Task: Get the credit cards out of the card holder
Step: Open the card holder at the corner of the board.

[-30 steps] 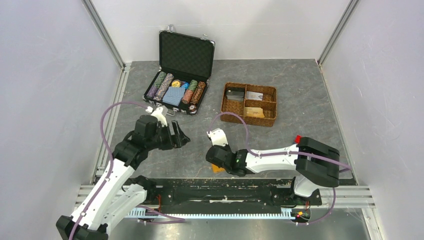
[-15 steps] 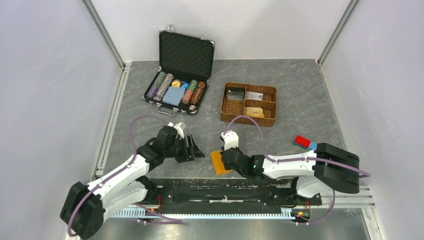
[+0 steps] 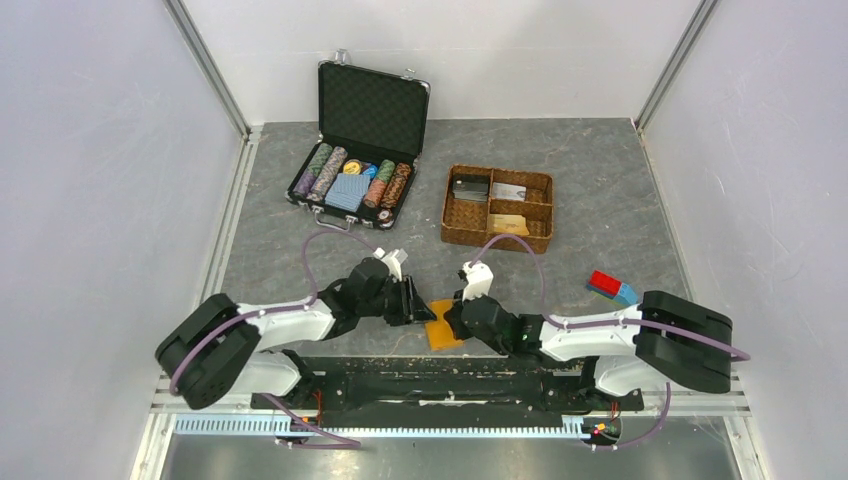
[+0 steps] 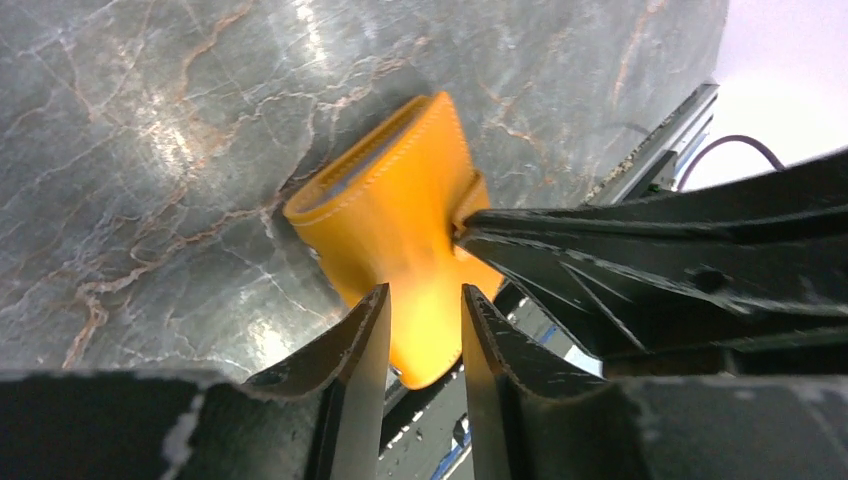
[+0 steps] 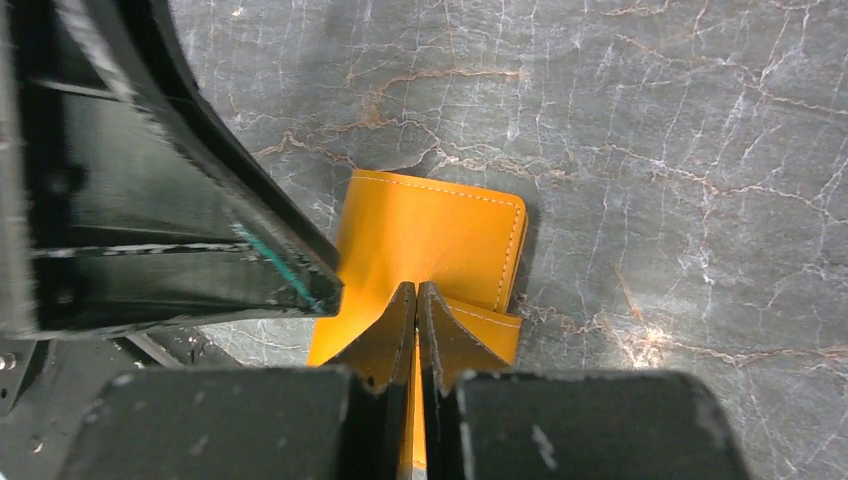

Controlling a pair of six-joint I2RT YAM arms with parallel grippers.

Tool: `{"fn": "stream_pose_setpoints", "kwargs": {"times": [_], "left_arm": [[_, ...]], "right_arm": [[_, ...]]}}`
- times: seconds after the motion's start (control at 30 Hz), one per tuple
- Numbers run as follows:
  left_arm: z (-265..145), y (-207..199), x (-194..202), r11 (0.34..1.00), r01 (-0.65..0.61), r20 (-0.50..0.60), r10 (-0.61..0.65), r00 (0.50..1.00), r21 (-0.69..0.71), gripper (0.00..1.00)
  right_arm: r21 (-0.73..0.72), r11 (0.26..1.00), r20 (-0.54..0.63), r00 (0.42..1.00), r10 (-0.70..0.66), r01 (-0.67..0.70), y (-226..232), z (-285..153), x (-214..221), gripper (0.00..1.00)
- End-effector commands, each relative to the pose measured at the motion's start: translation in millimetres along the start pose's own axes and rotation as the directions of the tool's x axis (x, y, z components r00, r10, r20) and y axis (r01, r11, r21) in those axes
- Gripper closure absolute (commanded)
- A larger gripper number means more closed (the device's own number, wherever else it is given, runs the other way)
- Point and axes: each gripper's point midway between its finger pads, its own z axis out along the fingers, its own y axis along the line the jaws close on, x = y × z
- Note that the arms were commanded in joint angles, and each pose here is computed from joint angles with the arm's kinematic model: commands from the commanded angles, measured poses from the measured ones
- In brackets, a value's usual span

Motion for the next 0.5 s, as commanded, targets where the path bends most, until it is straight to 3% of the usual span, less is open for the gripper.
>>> {"fn": "stream_pose_setpoints", "kwargs": {"times": [0.0, 0.17, 0.33, 0.47], "left_arm": [[15, -6, -1, 0.998, 0.038, 0.011, -0.039, 0.999, 0.053, 0.63], [35, 27, 24, 0.993, 0.055, -0.094, -0.065, 0.993, -0.103, 0.68], [36, 58, 36, 0.969, 0.041, -0.115, -0.071, 0.991, -0.244, 0.7], [30, 64, 32, 0.956, 0.024, -0.095, -0.054, 0.994, -0.292, 0.7]], "right_arm": [[-0.082, 0.992, 0.065, 0.993, 0.102, -0.097, 14, -5, -15, 1.0], [-0.098, 0.989, 0.06, 0.991, 0.12, -0.114, 12, -5, -12, 1.0], [-0.112, 0.984, 0.09, 0.984, 0.152, -0.142, 2, -12, -22, 1.0], [-0.045, 0.995, 0.08, 0.992, 0.094, -0.091, -7, -14, -25, 0.97]]}}
